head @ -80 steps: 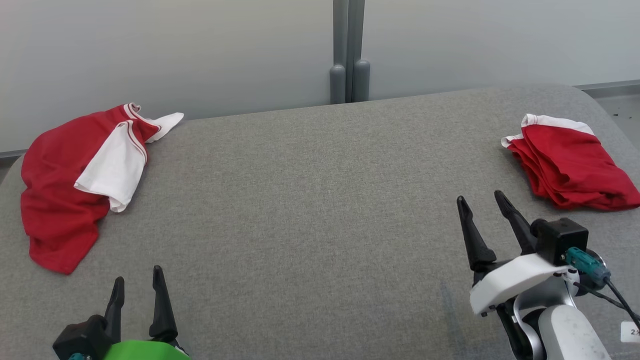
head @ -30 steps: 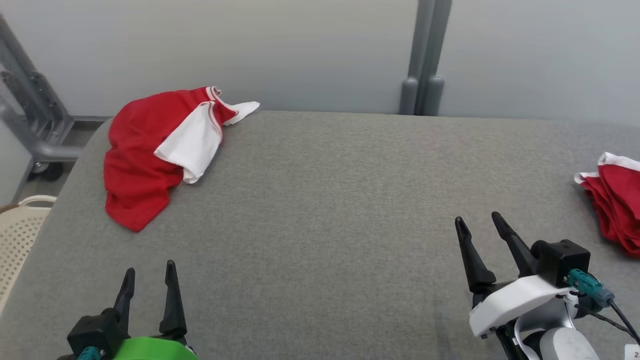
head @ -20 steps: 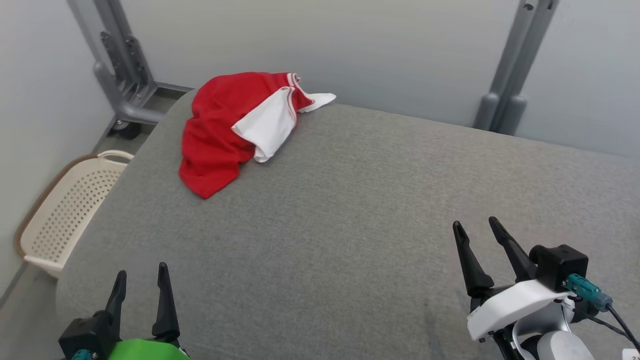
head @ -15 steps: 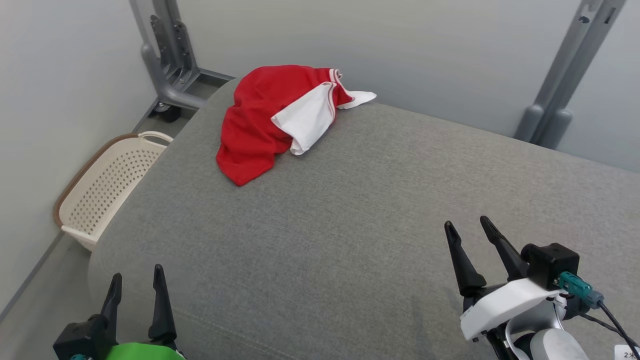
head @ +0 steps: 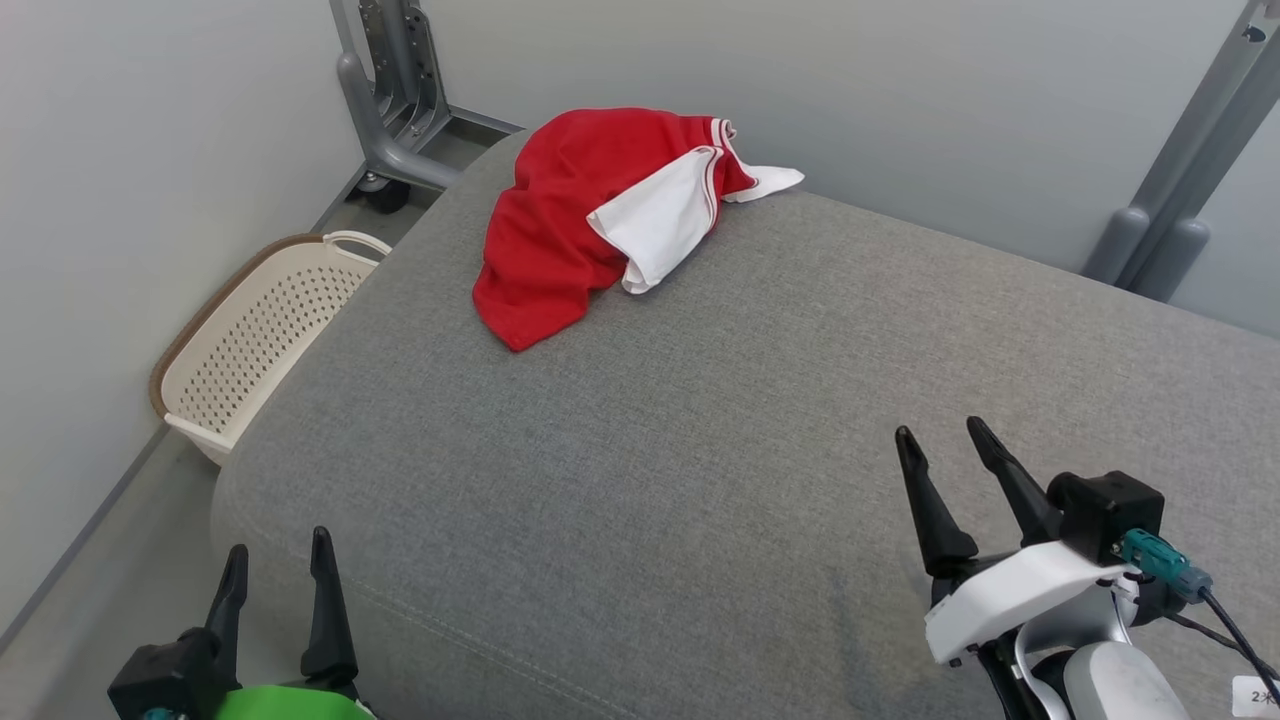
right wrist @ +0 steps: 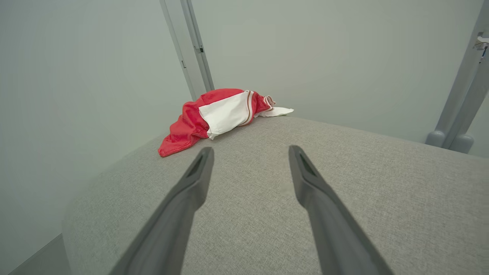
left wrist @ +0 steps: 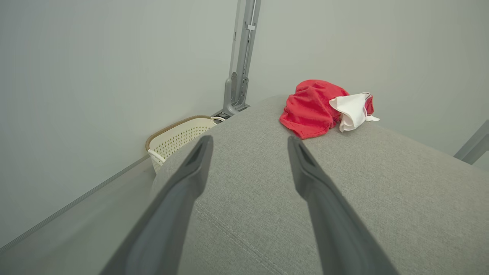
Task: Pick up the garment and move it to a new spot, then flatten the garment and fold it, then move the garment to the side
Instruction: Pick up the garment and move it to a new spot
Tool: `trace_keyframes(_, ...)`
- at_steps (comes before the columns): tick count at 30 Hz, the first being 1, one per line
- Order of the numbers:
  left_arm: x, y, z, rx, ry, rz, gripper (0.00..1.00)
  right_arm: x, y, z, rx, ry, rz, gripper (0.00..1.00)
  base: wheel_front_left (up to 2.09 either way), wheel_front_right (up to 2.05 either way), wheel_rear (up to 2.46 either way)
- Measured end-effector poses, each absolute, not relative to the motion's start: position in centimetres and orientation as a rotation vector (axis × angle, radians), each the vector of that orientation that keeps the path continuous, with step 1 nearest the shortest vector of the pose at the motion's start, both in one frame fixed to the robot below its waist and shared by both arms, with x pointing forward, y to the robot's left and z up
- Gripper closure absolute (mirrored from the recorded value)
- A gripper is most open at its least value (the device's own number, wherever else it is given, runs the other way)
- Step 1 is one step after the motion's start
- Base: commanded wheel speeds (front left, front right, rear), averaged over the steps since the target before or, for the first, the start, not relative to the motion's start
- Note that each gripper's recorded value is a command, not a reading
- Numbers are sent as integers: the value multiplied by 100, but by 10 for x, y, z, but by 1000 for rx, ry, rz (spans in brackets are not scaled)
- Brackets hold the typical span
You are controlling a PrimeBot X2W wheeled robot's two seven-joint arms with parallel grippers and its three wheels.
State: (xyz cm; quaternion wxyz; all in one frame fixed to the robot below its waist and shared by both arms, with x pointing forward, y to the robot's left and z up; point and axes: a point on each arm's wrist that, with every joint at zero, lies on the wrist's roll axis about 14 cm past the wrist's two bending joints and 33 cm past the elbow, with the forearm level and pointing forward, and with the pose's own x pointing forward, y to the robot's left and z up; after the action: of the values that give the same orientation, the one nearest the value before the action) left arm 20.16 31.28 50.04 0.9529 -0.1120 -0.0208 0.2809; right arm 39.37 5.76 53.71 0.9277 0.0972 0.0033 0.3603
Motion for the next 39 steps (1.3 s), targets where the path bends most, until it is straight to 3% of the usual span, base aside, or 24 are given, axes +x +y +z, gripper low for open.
trace_keyframes(8,228,316,522,-206,-81,504,0,402,44,538,193,-4,697,0,0,0,0)
trace_keyframes(17,295,329,567,-125,-139,387,0,430,35,550,175,-56,654,0,0,0,0)
trace_keyframes(33,472,344,572,44,10,191,0,508,-6,542,135,-112,511,0,0,0,0)
trace_keyframes(39,529,346,554,-31,104,147,0,524,-39,523,102,-88,432,0,0,0,0)
